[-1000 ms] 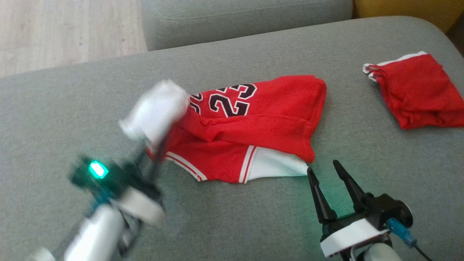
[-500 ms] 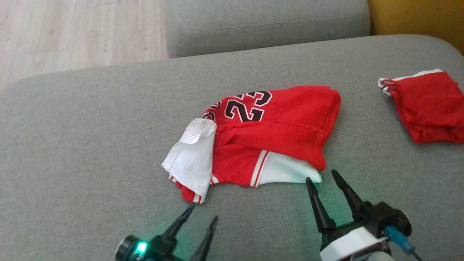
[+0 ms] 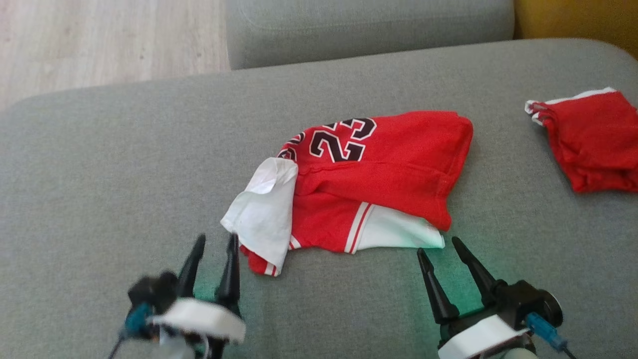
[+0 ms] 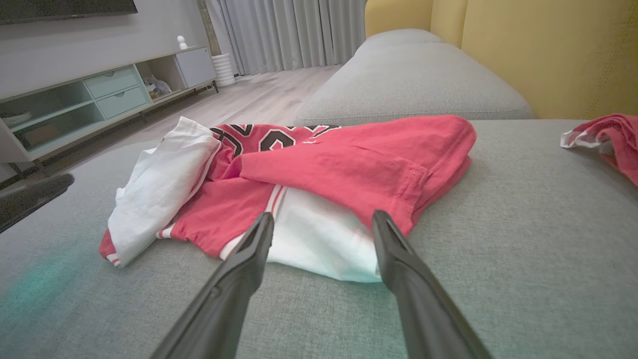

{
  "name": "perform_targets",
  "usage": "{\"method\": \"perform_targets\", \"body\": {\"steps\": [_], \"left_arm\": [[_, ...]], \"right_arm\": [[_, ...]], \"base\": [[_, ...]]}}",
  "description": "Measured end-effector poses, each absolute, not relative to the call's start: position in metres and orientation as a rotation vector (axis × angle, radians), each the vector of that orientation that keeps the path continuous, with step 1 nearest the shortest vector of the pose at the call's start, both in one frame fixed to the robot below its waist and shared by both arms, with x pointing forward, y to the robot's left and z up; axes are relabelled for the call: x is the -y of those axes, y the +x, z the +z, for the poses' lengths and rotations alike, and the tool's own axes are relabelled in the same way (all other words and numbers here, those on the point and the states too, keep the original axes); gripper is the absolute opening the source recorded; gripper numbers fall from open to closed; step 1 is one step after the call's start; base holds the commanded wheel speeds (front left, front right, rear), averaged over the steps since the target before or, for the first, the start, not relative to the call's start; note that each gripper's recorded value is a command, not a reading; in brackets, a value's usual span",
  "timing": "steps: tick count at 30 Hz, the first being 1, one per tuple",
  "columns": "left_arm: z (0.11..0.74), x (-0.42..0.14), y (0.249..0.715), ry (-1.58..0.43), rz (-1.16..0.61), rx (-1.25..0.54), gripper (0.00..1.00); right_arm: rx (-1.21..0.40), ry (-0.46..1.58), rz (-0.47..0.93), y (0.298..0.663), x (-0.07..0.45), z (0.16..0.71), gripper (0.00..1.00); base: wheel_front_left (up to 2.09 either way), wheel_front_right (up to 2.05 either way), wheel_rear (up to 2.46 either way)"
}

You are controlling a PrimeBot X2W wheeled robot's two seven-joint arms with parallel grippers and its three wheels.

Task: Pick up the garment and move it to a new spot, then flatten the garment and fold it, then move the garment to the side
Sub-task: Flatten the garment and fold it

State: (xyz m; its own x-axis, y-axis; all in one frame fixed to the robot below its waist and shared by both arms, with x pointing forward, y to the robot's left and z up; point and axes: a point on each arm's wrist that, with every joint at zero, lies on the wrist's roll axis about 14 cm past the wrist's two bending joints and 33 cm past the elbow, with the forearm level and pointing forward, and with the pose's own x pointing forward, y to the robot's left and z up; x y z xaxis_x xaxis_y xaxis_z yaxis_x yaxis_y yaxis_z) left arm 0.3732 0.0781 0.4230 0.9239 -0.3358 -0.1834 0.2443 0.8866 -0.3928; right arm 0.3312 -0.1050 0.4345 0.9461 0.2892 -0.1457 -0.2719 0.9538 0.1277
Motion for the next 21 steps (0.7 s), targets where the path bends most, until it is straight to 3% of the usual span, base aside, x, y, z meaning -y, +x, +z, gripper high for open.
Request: {"method": "perform_targets", "body": {"steps": [6,13,19,20,21], "left_arm": [[0.417,-0.072,0.412,-0.427,-0.293,-0.299,1.0],[0.383,-0.06,0.406,-0.477,-0.293,-0.45,1.0],[0.382,-0.054,0.409,-0.488,-0.309,-0.454,1.0],[0.383,-0.053,0.408,-0.488,-0.313,-0.449,0.81],[0.383,-0.053,0.407,-0.485,-0.317,-0.447,0.52]], "right_arm": [[-0.171,0.095,0.284,0.343,0.109,0.432,1.0],[-0.183,0.094,0.265,0.347,0.115,0.428,1.0],[-0.189,0.094,0.253,0.346,0.119,0.426,1.0],[-0.188,0.094,0.252,0.346,0.119,0.426,1.0],[-0.186,0.093,0.251,0.346,0.119,0.427,1.0]], "base": [[0.0,0.0,0.0],[0.0,0.0,0.0],[0.0,0.0,0.0],[0.0,0.0,0.0],[0.0,0.0,0.0]]}}
